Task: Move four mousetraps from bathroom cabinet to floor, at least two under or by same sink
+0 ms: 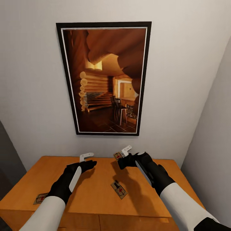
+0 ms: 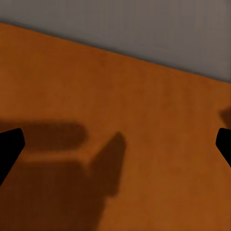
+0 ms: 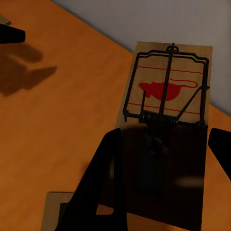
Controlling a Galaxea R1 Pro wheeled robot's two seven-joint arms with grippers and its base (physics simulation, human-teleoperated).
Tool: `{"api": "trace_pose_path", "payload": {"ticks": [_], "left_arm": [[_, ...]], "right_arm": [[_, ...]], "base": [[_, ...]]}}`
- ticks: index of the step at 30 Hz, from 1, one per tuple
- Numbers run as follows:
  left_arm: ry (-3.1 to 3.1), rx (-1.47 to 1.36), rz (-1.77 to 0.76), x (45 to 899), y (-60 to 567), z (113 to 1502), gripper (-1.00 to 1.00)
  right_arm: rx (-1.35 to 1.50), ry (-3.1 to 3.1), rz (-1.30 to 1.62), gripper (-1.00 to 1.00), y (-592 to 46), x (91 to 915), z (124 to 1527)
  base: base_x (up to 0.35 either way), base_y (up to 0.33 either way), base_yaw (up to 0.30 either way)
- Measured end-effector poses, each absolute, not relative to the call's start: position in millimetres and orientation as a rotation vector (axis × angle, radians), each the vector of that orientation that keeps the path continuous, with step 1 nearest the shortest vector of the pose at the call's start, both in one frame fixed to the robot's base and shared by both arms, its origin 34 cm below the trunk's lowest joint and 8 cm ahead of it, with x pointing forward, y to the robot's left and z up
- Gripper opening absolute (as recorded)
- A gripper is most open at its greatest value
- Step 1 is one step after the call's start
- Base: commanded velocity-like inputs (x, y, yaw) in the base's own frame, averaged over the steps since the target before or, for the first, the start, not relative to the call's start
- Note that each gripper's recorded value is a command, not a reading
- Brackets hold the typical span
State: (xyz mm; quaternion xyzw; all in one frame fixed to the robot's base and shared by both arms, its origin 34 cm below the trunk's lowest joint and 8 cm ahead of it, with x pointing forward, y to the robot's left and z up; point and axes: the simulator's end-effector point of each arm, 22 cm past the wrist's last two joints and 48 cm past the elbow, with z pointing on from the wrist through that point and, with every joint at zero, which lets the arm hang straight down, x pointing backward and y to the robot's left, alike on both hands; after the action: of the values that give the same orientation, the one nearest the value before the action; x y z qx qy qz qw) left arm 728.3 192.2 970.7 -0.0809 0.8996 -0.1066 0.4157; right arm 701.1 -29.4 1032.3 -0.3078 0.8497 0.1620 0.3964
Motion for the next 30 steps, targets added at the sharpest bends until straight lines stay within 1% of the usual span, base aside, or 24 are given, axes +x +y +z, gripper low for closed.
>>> {"api": "trace_pose_path", "payload": {"ticks": [6,18,23,30], "left_arm": [[2.258,-0.202,-0.269,728.5,192.3,971.3,1.00],[2.257,-0.202,-0.269,728.6,192.5,971.4,1.00],[2.259,-0.202,-0.269,728.5,192.3,971.1,1.00],[2.262,-0.198,-0.270,728.2,190.7,970.2,1.00]], "right_arm": [[-0.780,2.153,0.410,-1.00,-29.4,701.1,1032.3],[-0.780,2.153,0.411,-1.00,-29.3,701.1,1032.4],[-0.779,2.154,0.411,-1.00,-29.5,701.2,1031.9],[-0.778,2.155,0.412,-1.00,-29.5,701.4,1031.6]], "base": [[0.001,-0.001,0.083],[0.000,0.000,0.245],[-0.023,-0.015,0.052],[-0.193,-0.179,0.007]]}}
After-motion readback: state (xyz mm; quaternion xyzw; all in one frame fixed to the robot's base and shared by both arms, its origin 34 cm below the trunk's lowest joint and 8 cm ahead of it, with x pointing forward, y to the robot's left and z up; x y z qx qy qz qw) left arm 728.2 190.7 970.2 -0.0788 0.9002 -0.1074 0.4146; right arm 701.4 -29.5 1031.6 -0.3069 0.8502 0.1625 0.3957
